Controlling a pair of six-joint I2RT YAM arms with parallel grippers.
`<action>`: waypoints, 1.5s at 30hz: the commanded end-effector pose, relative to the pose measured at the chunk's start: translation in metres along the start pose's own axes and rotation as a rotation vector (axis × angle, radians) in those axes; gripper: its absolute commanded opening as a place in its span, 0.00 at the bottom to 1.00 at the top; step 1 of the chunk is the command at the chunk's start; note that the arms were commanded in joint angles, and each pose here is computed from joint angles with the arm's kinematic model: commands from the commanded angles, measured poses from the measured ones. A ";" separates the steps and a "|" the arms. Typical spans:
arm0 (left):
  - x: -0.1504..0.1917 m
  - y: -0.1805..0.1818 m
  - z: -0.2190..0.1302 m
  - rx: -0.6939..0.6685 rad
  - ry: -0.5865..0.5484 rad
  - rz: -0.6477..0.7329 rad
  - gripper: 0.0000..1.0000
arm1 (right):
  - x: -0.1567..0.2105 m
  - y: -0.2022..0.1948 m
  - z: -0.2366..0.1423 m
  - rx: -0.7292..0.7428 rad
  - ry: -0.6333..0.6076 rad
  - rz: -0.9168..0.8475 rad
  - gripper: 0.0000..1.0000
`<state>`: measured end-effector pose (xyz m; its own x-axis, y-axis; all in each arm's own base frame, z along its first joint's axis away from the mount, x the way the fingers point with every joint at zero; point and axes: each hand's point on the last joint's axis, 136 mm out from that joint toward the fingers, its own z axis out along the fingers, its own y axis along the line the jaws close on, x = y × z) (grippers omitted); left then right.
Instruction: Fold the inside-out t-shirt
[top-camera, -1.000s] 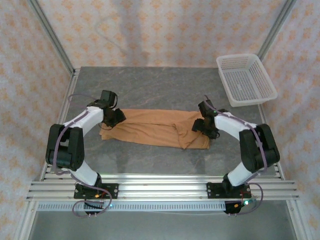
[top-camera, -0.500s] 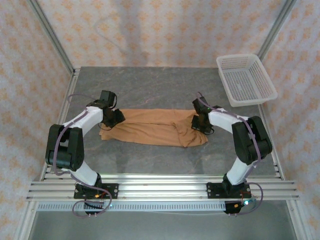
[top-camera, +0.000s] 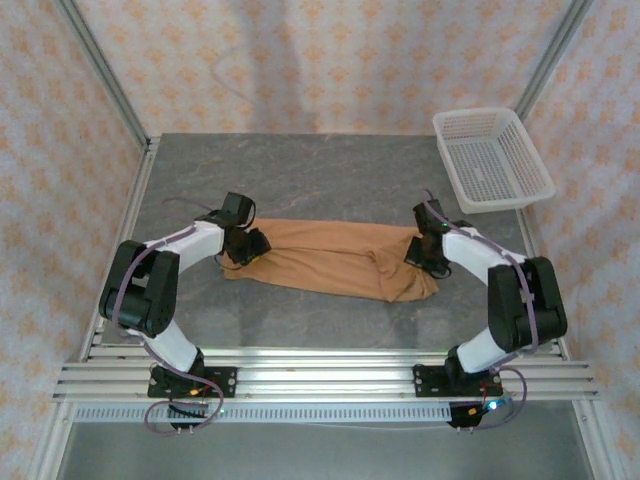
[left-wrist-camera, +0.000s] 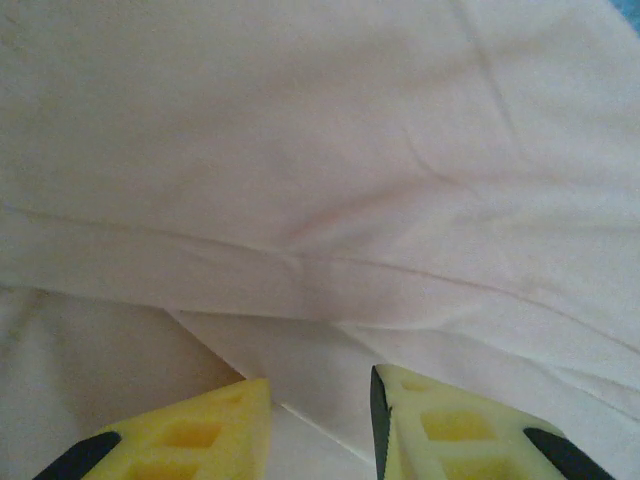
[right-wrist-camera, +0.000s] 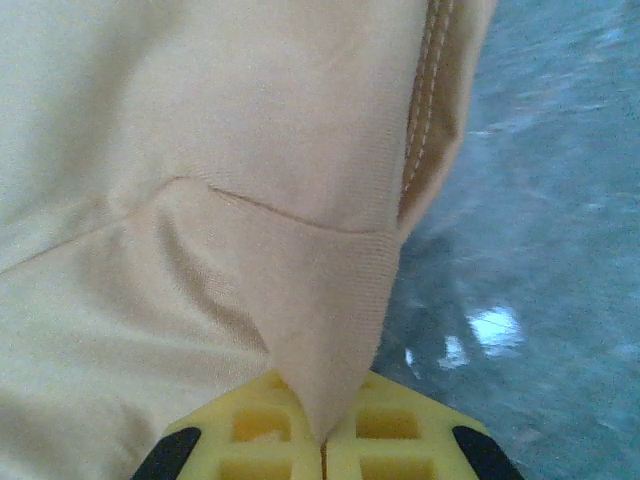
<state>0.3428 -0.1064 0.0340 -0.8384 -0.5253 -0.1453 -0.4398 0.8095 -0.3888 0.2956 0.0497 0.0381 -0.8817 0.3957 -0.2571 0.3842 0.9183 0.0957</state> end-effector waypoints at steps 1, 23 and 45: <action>-0.032 -0.026 -0.027 0.059 -0.103 -0.003 0.34 | -0.002 -0.013 -0.021 0.034 -0.041 -0.054 0.00; -0.110 0.054 -0.095 0.105 -0.238 -0.270 0.33 | -0.017 0.163 -0.150 -0.248 -0.294 -0.315 0.00; -0.107 0.082 -0.094 0.129 -0.230 -0.352 0.32 | 0.068 0.382 -0.095 -0.355 -0.164 -0.632 0.00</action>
<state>0.3697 0.0414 0.0999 -0.5381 -0.8246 -0.1748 -0.6435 0.5358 -0.5466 0.3628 0.4163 0.1492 -0.8425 -0.1562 -0.5155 -0.2912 0.9372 0.1918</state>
